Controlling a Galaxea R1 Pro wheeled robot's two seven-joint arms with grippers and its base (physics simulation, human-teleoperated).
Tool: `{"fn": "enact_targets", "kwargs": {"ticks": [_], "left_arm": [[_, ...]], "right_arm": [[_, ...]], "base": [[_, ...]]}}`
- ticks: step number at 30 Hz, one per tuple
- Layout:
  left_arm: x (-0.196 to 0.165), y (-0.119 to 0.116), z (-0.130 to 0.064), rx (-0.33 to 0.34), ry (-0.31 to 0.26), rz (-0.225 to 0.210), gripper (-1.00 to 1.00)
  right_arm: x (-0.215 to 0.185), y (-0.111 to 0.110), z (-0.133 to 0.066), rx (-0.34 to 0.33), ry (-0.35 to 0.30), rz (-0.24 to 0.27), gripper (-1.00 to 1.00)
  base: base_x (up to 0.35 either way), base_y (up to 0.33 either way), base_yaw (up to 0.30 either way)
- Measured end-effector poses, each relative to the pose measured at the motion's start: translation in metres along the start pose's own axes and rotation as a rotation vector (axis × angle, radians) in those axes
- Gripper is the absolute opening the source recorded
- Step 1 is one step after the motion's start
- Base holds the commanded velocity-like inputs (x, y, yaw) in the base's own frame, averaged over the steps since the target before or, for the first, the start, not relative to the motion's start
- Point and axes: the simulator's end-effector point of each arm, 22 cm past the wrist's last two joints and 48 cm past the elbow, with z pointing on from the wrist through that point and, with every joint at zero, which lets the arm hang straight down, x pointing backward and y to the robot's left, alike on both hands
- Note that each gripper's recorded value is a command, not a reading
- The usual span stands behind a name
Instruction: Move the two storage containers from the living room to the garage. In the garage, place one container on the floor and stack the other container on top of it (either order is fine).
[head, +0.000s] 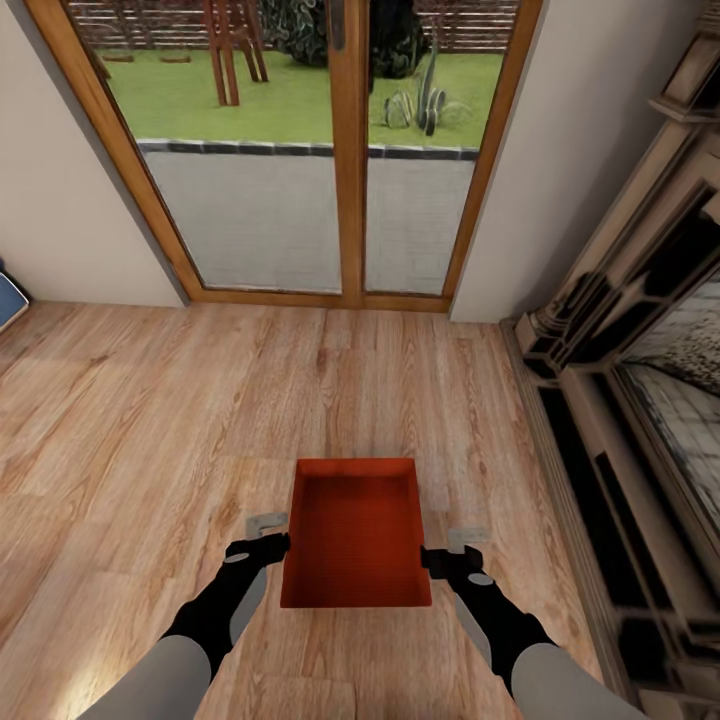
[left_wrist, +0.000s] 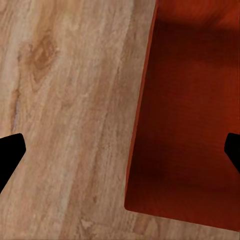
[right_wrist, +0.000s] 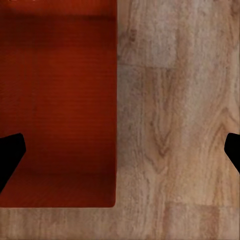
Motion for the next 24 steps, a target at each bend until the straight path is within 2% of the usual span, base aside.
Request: {"fn": "enact_targets", "kwargs": {"ticks": [4, 8, 12, 20, 24], "left_arm": [[0.003, -0.002, 0.0, 0.001, 0.002, 0.0, 1.0], [0.02, -0.01, 0.0, 0.009, 0.034, 0.002, 1.0], [0.028, -0.018, -0.001, 0.017, 0.049, 0.001, 1.0], [0.029, -0.014, -0.002, -0.01, 0.051, -0.001, 1.0], [0.033, -0.022, 0.002, -0.001, 0.054, -0.004, 1.0]], "right_arm": [[0.001, 0.002, 0.0, -0.003, 0.0, 0.008, 1.0], [0.018, 0.013, -0.001, -0.025, 0.025, 0.007, 1.0], [0.022, 0.021, -0.001, -0.051, 0.015, 0.009, 1.0], [0.022, 0.022, -0.002, -0.057, 0.008, 0.009, 1.0], [0.024, 0.02, 0.003, -0.054, 0.007, 0.009, 1.0]], "base": [[0.0, 0.0, 0.0], [0.0, 0.0, 0.0], [0.0, 0.0, 0.0], [0.0, 0.0, 0.0], [0.0, 0.0, 0.0]]}}
